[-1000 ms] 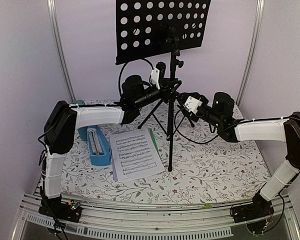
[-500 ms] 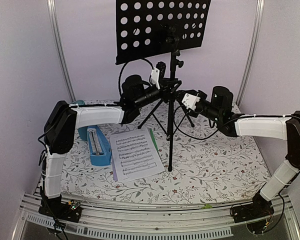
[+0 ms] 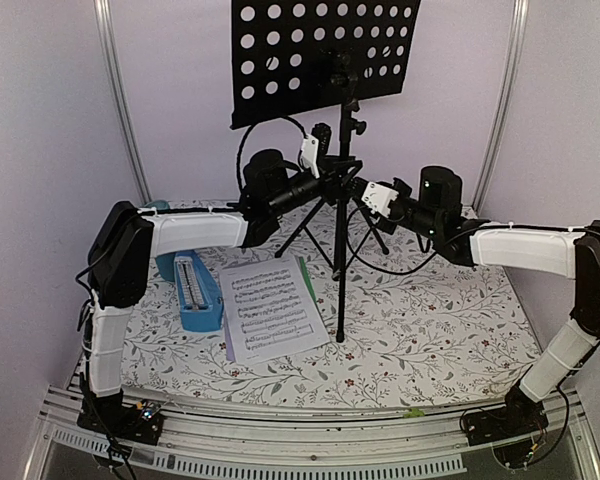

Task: Set up the instrument practice props
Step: Screw the knob on the music stand.

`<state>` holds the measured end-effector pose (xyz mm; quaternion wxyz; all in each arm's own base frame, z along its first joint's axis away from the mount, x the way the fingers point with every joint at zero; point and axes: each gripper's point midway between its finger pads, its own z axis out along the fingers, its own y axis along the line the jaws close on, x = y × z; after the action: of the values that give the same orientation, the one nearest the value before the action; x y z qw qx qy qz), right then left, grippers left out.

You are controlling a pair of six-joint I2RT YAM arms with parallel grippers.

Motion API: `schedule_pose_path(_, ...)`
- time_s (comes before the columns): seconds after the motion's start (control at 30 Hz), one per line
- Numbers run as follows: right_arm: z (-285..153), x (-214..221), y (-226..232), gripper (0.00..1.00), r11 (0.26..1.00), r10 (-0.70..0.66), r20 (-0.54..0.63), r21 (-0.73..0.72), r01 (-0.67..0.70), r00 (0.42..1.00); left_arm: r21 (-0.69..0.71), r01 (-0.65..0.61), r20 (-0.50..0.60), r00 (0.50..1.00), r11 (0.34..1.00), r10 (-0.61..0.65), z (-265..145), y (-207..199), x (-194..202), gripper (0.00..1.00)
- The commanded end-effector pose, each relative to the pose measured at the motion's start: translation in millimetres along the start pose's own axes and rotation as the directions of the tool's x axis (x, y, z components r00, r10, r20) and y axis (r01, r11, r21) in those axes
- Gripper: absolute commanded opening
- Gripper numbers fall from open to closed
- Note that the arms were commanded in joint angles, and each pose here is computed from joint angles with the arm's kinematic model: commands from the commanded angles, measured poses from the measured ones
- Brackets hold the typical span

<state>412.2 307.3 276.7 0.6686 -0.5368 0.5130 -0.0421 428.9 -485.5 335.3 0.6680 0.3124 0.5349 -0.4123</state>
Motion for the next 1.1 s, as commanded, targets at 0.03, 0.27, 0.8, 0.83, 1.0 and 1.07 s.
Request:
schedule_pose_path(0.03, 6.8, 0.7, 10.5, 0.10, 0.991, 0.108, -0.042, -0.082, -0.111, 0.993, 0.020, 0.043, -0.088, 0.995, 0.999, -0.041, 0.4, -5.4, 20.8, 0.00)
schedule_pose_path(0.27, 7.9, 5.3, 14.2, 0.04, 0.955, 0.249, -0.101, -0.140, -0.261, 0.963, 0.020, 0.039, -0.090, 0.995, 0.999, -0.037, -0.1, -4.8, 21.0, 0.00)
schedule_pose_path(0.8, -4.7, 4.5, -15.9, 0.38, 0.848, 0.518, -0.082, -0.085, -0.524, 0.852, 0.027, 0.039, -0.090, 0.995, 0.999, -0.037, -0.7, -5.8, 21.1, 0.00)
schedule_pose_path(0.83, -6.8, 8.3, -15.8, 0.43, 0.857, 0.507, -0.080, -0.064, -0.512, 0.858, 0.028, 0.039, -0.090, 0.995, 0.999, -0.037, -0.6, -6.0, 20.7, 0.00)
schedule_pose_path(1.0, -8.6, 9.7, -25.5, 0.62, 0.920, 0.393, -0.035, 0.006, -0.393, 0.919, 0.028, 0.038, -0.090, 0.995, 0.999, -0.035, -0.2, -5.7, 20.2, 0.00)
schedule_pose_path(1.07, -9.3, 7.4, -26.5, 0.62, 0.942, 0.335, -0.013, 0.019, -0.335, 0.942, 0.029, 0.036, -0.089, 0.995, 0.999, -0.033, 0.0, -5.5, 19.2, 0.00)
